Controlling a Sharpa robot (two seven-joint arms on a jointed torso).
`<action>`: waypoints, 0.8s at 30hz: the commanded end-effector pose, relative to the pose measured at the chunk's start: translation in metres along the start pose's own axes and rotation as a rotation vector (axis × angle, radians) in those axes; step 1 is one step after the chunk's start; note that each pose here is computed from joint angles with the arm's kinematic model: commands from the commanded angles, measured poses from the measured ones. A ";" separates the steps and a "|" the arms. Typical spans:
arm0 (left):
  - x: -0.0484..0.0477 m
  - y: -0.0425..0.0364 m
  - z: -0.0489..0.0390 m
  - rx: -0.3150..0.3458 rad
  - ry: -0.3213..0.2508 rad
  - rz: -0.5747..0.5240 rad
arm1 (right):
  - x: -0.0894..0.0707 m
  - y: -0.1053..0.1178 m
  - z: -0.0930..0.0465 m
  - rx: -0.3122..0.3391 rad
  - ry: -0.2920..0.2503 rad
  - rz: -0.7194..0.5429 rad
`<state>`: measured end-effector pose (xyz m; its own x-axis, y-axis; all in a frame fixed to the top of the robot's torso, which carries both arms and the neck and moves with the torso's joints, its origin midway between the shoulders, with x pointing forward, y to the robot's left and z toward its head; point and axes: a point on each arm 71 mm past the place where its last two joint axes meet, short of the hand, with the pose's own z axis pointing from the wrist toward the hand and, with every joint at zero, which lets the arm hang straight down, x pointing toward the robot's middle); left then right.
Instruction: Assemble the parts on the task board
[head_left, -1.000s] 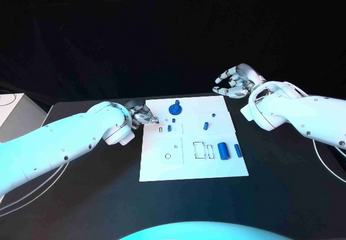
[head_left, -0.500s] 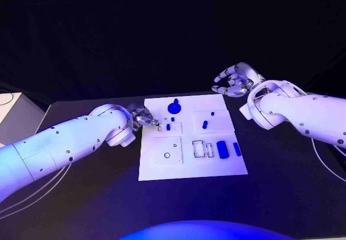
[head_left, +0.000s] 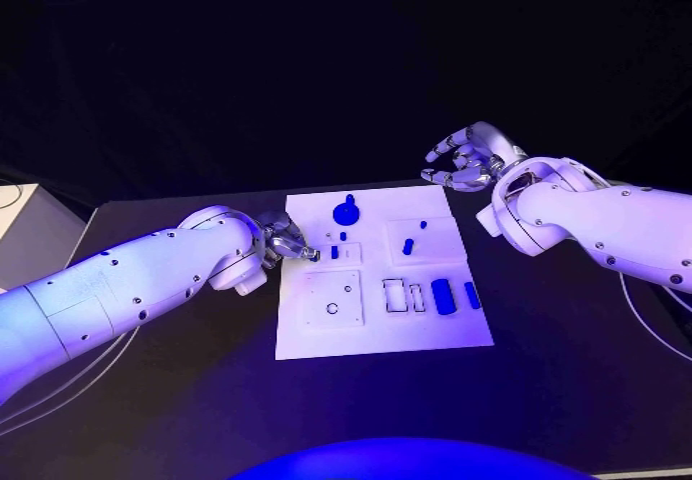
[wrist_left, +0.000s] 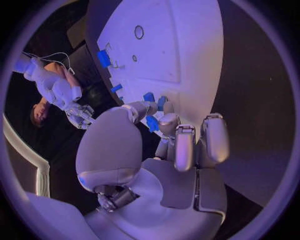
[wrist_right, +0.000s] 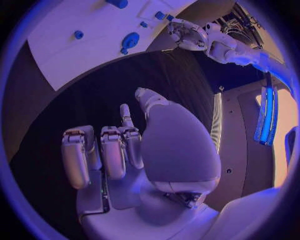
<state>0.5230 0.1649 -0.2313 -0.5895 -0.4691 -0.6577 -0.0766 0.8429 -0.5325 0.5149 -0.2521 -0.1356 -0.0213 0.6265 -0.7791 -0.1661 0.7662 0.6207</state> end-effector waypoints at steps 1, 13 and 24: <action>0.0042 -0.0017 0.0005 0.001 0.054 0.021 | 0.000 0.001 0.000 -0.009 -0.002 -0.007; -0.0017 -0.0005 0.0033 0.000 0.005 0.012 | 0.000 0.001 0.000 -0.010 -0.002 -0.007; -0.0019 -0.0030 0.0038 0.002 -0.010 0.011 | 0.001 0.001 0.000 -0.010 -0.002 -0.007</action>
<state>0.5270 0.1641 -0.2319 -0.5899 -0.4625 -0.6619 -0.0770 0.8482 -0.5241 0.5152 -0.2519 -0.1361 -0.0217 0.6263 -0.7793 -0.1655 0.7665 0.6206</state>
